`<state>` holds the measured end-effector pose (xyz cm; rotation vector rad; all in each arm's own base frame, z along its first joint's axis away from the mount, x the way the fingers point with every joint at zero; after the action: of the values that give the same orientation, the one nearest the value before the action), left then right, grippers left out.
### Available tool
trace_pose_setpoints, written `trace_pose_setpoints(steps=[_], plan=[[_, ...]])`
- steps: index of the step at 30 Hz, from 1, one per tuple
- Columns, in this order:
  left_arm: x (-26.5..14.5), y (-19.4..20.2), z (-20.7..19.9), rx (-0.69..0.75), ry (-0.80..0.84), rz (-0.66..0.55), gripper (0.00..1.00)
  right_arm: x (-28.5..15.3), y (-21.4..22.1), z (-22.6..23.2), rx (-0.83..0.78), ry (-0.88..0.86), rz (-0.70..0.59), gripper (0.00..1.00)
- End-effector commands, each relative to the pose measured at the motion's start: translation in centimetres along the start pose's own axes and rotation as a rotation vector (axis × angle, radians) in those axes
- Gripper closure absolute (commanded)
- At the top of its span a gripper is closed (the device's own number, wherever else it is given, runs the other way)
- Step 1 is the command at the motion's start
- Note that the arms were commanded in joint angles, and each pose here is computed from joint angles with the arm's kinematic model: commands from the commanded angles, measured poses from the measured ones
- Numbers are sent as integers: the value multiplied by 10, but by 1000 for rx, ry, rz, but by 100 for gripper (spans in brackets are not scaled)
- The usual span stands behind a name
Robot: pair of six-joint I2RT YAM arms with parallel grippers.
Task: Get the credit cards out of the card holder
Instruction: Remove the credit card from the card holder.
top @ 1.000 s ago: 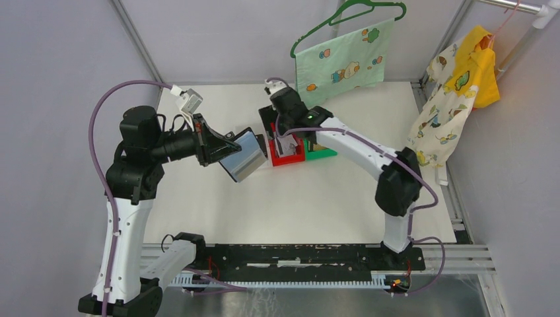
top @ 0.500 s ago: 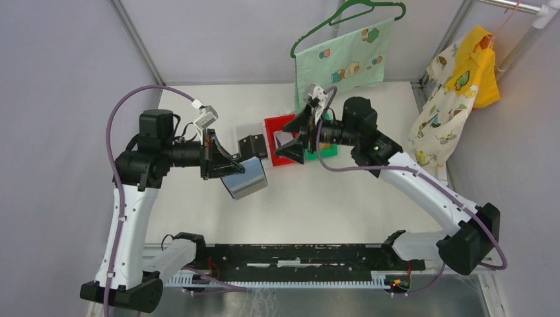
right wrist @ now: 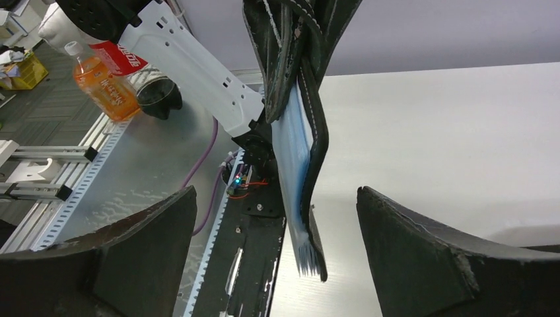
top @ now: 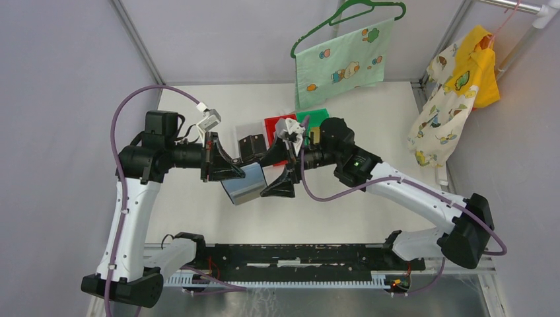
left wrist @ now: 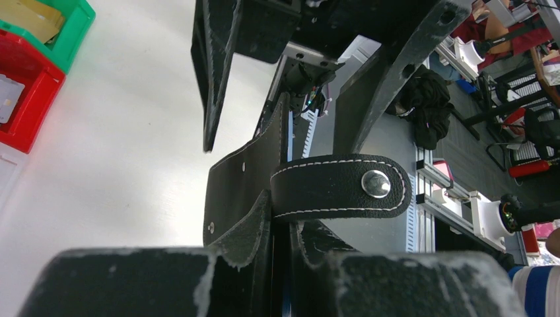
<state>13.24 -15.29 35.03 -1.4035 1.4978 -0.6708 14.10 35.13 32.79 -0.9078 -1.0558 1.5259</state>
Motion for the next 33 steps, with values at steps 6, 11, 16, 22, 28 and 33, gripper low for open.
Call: trace_pose_setpoints(steps=[6,11,16,22,28,33], plan=[[-6,-17,-21,103,57,-52,98,33,-18,12,-65,-103,30,19],[-6,-18,-20,113,40,-50,98,37,-20,15,-71,-112,40,45],[-5,-21,-3,93,-49,-48,80,39,-17,14,-40,-103,29,79],[-8,-34,12,95,-175,-82,3,43,-29,0,23,-8,-23,100],[-8,-32,8,90,-171,-101,0,29,-60,8,96,-13,-170,100],[-9,-25,-16,164,-89,-137,0,11,-76,18,175,-55,-284,100]])
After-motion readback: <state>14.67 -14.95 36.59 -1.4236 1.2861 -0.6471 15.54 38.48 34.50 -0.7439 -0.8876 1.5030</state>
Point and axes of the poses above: each gripper's point midway between its finger pads, its own x axis out along the fingers, its own z axis along the line the jaws close on, y = z × x, the point moved 3 cm from there along -x, back along the fingers, and after that the axes turned 8 degrees about x, right-handed, at the moved point
